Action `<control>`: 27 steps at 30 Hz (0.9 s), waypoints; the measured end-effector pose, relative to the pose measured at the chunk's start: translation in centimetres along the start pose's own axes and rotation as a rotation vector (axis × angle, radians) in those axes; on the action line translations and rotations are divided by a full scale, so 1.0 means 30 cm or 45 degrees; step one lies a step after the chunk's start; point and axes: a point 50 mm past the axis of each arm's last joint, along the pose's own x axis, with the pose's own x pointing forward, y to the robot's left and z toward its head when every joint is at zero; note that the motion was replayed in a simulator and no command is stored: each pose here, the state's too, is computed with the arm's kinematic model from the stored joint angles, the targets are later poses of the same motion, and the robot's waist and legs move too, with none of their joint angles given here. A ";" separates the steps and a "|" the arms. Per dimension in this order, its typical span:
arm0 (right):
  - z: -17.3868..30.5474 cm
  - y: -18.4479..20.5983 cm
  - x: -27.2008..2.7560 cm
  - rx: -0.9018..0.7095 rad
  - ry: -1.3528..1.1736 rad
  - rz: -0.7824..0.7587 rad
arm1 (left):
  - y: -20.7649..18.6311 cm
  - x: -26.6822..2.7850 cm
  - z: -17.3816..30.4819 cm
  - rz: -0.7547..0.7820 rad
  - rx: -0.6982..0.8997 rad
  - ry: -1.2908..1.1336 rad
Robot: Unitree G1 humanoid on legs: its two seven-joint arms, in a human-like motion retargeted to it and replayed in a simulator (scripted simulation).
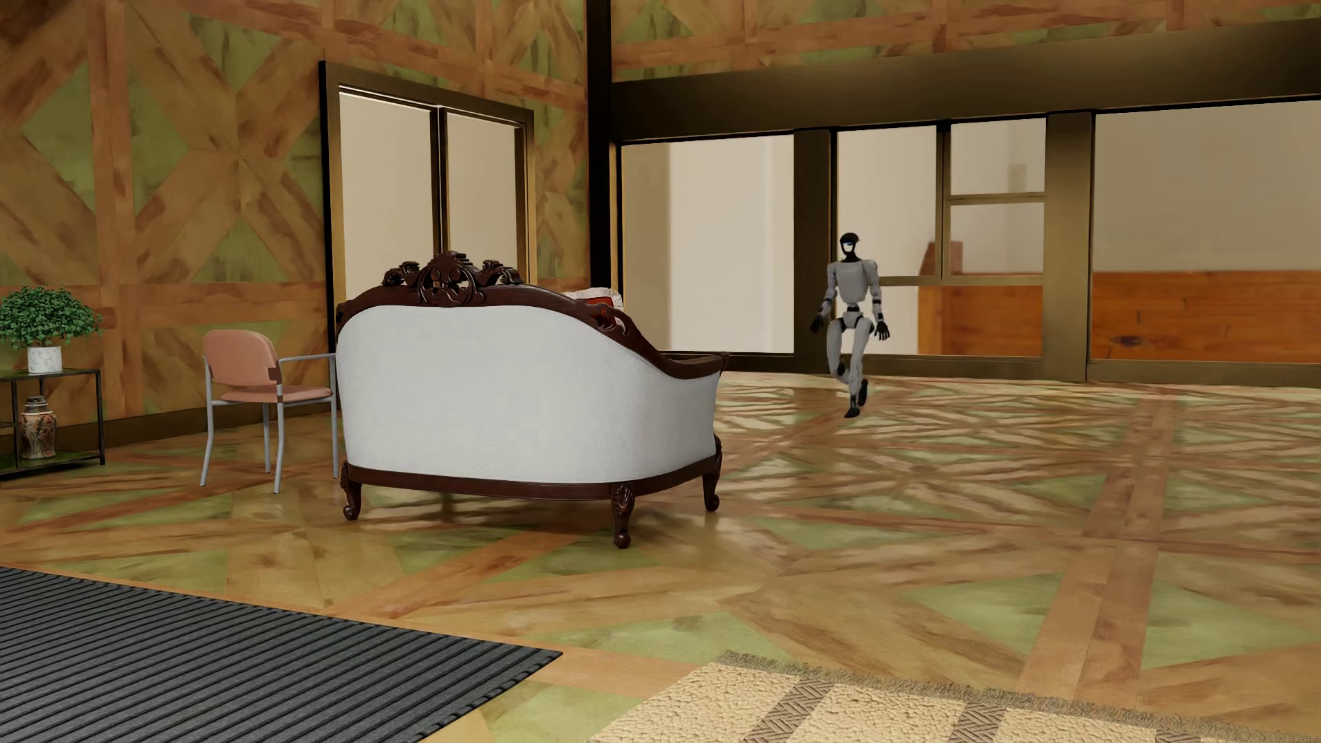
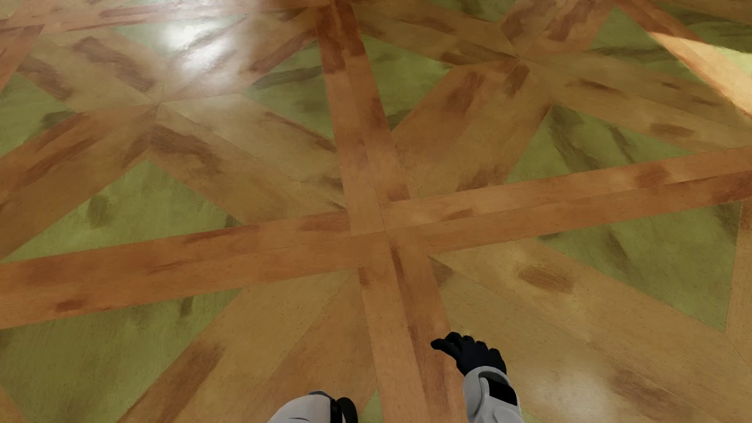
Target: Head to the white sofa
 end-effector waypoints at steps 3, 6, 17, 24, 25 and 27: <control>-0.201 0.214 -0.090 0.037 0.432 0.283 | 0.052 0.014 0.084 0.178 0.300 -0.110; -0.366 0.390 -0.261 0.037 0.634 0.590 | 0.182 -0.011 0.283 0.295 0.213 -0.459; -0.382 0.478 -0.368 -0.042 0.628 0.676 | 0.438 -0.097 0.424 0.599 -0.051 -0.595; 0.067 0.037 0.030 0.091 -0.037 0.011 | 0.199 -0.049 0.197 0.298 -0.126 -0.390; 0.137 -0.063 0.056 0.048 -0.177 -0.080 | 0.168 -0.039 0.152 0.260 -0.177 -0.327; 0.253 -0.237 0.067 -0.086 -0.388 -0.283 | 0.090 -0.019 0.068 0.134 -0.121 -0.185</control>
